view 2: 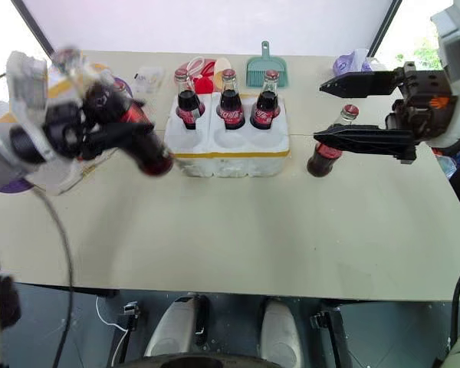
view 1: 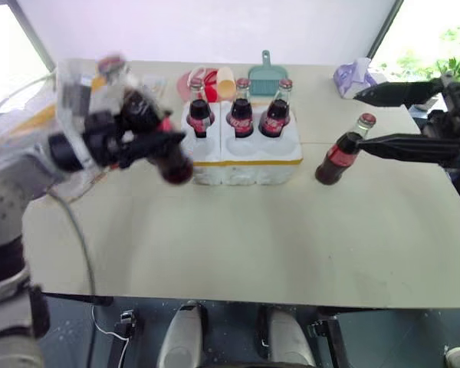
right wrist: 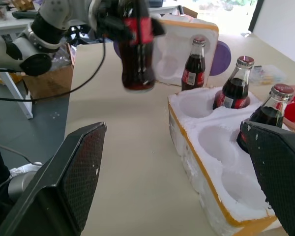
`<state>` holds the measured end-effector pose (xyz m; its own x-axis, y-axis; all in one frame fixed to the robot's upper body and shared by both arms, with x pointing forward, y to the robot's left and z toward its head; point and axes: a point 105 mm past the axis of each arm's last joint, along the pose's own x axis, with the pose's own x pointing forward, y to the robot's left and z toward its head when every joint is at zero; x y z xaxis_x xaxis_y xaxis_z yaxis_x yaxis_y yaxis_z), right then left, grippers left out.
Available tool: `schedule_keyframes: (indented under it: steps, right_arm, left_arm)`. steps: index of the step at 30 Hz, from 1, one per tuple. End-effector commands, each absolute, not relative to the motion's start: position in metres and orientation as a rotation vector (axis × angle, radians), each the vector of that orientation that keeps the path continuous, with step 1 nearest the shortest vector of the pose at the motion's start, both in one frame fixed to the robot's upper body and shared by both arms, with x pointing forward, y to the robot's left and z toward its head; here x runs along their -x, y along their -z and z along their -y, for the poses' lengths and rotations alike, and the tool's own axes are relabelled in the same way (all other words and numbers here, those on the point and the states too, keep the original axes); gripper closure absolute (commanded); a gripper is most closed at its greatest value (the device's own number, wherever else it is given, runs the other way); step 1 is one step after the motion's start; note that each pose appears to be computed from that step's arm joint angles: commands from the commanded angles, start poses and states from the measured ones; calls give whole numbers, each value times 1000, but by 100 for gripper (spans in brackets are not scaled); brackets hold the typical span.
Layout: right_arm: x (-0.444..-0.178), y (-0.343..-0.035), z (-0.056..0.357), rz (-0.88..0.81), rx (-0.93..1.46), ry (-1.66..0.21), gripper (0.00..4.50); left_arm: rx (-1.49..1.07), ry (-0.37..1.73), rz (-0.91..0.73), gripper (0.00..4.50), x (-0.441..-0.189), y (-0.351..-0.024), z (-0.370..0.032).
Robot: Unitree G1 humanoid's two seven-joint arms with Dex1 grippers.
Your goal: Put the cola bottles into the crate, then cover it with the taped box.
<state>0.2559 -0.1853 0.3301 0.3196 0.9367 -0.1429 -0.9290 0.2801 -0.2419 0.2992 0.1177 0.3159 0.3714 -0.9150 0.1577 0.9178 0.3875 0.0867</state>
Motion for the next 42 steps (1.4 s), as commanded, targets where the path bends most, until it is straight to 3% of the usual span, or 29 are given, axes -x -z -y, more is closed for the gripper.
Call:
schedule_keyframes:
  steps: [1,5,9,19,25,31,32,34,38,42]
  right_arm:
    - [-249,-340,183,87,336,-1243,0]
    - [-248,-338,182,92,326,-1226,0]
    - [-249,-336,183,98,308,-1200,0]
    - [-255,-325,184,102,262,-1140,0]
    - [-261,-326,185,117,261,-1122,0]
    - [-266,-323,182,110,274,-1133,0]
    - [-266,-322,182,107,279,-1137,0]
    - [-266,-319,181,93,295,-1148,0]
    - [-268,-314,181,71,322,-1164,0]
    - [-273,-313,180,67,334,-1165,0]
  left_arm:
    - [21,1078,237,181,-342,-324,-100]
    - [-7,1045,243,181,-379,-318,-75]
    - [-84,1050,223,181,-398,-301,-55]
    - [-133,1163,147,181,-394,-273,-31]
    - [-268,1119,32,181,-399,-229,-30]
    - [-257,1027,-19,181,-413,-207,-28]
    - [-246,1017,-23,79,-414,-205,-28]
    - [-235,1000,-22,5,-416,-204,-30]
    - [-204,968,26,1,-411,-219,-46]
    - [-136,962,121,1,-379,-257,-79]
